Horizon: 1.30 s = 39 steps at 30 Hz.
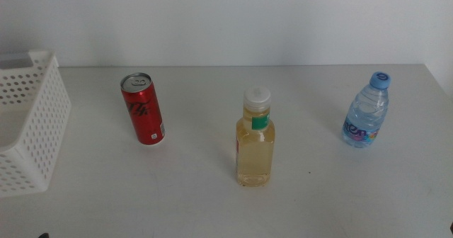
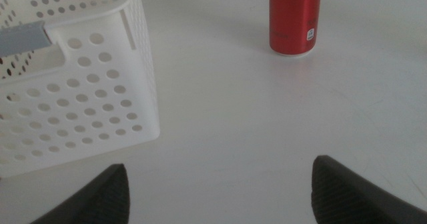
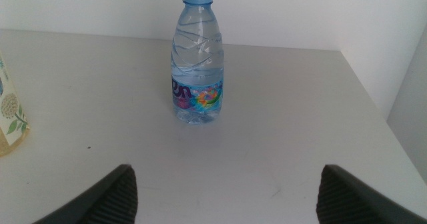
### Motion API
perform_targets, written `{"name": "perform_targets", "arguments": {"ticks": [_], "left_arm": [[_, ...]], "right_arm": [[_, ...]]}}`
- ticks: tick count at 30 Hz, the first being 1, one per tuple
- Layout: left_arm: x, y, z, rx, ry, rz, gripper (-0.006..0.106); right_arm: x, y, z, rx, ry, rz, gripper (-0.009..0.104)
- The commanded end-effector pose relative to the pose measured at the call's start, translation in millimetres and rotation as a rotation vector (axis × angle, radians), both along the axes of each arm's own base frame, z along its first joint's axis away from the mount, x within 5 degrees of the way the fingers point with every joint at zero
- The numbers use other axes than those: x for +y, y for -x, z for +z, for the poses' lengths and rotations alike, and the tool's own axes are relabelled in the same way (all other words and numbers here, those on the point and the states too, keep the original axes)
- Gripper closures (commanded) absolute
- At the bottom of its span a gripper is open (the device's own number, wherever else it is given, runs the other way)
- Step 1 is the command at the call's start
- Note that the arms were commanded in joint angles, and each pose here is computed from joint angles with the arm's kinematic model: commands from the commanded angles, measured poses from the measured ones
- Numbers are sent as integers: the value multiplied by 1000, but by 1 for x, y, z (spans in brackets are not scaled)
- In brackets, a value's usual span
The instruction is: Use arms to grab the bottles and put them into the dustbin to the left of the table.
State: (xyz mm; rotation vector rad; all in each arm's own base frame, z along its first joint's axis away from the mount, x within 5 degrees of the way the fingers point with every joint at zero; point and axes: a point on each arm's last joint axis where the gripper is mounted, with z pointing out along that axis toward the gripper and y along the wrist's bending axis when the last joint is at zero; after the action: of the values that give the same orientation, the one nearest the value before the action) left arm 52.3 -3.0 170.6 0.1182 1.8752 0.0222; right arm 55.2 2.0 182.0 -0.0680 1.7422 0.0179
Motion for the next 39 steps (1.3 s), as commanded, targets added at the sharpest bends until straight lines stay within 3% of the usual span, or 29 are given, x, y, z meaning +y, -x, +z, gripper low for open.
{"name": "perform_targets", "arguments": {"ticks": [1,14,20,39], "left_arm": [[-1,-3,8,-95,17,-11,7],[-30,-64,22,-145,31,-223,7],[-36,-83,10,-223,75,-211,7],[-36,-93,5,-275,91,-173,7]], "right_arm": [[0,1,11,-105,13,0,22],[0,1,11,-105,13,0,22],[0,1,11,-105,15,0,22],[0,1,11,-105,15,0,22]]}}
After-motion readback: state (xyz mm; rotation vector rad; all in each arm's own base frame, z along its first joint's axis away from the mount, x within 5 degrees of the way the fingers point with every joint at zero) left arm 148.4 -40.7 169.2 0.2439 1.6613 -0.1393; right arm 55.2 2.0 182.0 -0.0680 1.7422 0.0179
